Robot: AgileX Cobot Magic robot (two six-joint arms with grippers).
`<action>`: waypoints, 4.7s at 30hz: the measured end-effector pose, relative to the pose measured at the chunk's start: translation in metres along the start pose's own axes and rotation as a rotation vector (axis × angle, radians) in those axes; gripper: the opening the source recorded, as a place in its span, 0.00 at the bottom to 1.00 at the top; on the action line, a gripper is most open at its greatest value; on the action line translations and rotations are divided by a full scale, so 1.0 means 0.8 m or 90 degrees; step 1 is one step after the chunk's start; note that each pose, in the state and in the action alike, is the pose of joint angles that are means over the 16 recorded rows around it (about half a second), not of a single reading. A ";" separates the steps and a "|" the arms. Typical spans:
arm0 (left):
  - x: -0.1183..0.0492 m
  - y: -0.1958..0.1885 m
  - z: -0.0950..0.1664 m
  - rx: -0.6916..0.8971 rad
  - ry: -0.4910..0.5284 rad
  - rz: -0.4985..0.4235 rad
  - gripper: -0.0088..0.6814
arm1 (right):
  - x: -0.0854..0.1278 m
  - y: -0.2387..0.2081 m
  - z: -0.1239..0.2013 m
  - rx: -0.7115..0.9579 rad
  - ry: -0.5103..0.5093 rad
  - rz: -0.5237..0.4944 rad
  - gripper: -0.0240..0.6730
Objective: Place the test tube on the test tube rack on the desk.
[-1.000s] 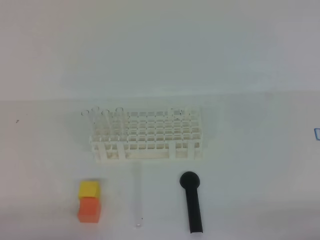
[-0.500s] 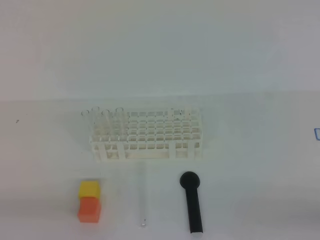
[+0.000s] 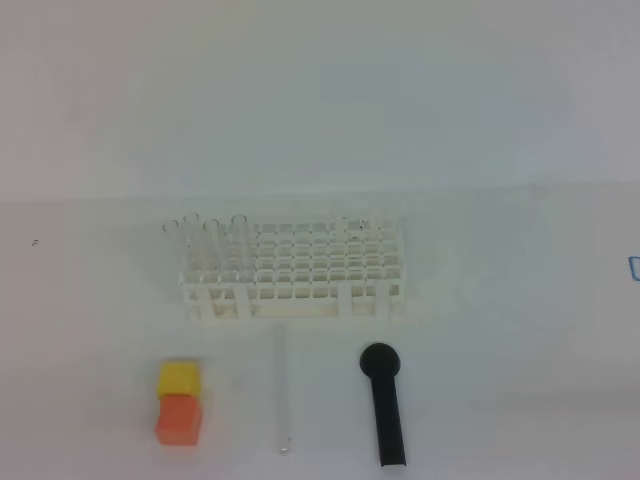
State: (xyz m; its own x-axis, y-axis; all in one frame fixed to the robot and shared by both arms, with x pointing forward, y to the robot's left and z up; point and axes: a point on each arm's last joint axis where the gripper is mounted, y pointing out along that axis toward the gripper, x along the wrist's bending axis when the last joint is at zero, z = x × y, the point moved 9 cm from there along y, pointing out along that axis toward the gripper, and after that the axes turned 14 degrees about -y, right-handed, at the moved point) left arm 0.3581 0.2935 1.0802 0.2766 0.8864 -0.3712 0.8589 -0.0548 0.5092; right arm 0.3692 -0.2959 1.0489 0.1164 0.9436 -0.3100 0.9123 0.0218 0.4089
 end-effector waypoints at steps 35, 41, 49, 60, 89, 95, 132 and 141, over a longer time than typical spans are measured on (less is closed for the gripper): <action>-0.007 0.075 0.198 0.937 -0.124 -0.259 0.01 | 0.015 0.047 -0.038 0.432 0.044 -0.226 0.03; -0.055 0.086 0.258 1.002 -0.102 -0.195 0.04 | 0.020 0.040 -0.033 0.454 0.047 -0.244 0.03; -0.104 0.084 0.332 1.036 -0.032 -0.176 0.27 | 0.025 0.031 -0.026 0.483 0.046 -0.262 0.06; -0.107 0.064 0.417 1.103 0.010 -0.225 0.63 | 0.027 0.027 -0.023 0.500 0.053 -0.268 0.10; -0.074 0.035 0.451 1.178 0.114 -0.275 0.53 | 0.028 0.026 -0.023 0.504 0.058 -0.268 0.11; -0.072 0.034 0.450 1.179 0.112 -0.288 0.36 | 0.028 0.026 -0.023 0.504 0.058 -0.268 0.11; -0.251 0.130 0.137 0.578 -0.116 0.297 0.17 | 0.048 0.042 -0.052 0.413 0.097 -0.316 0.12; -0.244 0.058 0.122 0.412 -0.216 0.466 0.17 | 0.111 0.047 -0.097 0.285 0.140 -0.528 0.15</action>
State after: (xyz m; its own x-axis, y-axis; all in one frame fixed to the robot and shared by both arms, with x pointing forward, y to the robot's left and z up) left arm 0.3858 0.0733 1.1004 0.8455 0.3660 -0.3889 0.4709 -0.8544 0.2197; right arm 0.3833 -0.1853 1.1032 -0.6669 0.7262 -0.1670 0.7414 0.6240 -0.2468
